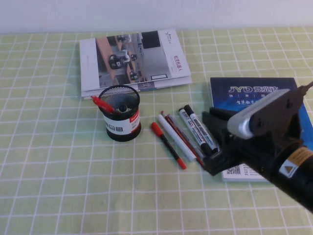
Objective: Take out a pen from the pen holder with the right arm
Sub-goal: 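Take a marker out of the pen holder and lay it on the table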
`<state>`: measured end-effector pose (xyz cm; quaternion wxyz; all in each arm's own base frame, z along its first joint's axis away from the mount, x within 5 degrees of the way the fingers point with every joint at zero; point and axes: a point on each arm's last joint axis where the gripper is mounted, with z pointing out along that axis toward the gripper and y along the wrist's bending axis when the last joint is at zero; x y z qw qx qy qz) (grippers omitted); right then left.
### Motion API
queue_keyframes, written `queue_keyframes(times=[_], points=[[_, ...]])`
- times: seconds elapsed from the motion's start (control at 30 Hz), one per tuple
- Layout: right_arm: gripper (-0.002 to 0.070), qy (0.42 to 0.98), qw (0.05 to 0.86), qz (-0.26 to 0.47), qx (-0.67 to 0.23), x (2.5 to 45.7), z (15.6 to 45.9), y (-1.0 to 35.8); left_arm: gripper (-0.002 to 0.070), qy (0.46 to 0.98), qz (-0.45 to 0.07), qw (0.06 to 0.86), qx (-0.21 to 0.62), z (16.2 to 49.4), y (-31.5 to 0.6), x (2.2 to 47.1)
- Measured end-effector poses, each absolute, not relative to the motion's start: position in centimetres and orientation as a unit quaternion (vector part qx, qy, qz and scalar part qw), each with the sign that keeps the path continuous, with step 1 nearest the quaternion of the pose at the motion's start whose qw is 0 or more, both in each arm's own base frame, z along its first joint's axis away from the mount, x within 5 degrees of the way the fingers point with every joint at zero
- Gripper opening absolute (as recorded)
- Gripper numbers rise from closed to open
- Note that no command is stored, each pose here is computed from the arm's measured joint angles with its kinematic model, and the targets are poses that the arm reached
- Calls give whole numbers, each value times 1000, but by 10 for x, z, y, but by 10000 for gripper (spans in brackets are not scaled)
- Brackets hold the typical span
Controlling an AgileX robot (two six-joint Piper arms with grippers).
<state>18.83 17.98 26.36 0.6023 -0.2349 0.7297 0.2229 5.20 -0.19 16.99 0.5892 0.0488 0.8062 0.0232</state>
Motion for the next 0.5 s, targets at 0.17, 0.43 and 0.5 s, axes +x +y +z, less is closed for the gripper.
queue_keyframes(times=[0.17,0.43,0.5], points=[[244,672,649,262,-243,191,250,198,-5,806,23,589,49,170,-2,52],[428,621,670,308,-267,204,208,226,-5,806,23,589,49,170,-2,52],[433,623,662,309,-278,209,197,235,-5,806,23,589,49,170,-2,52]])
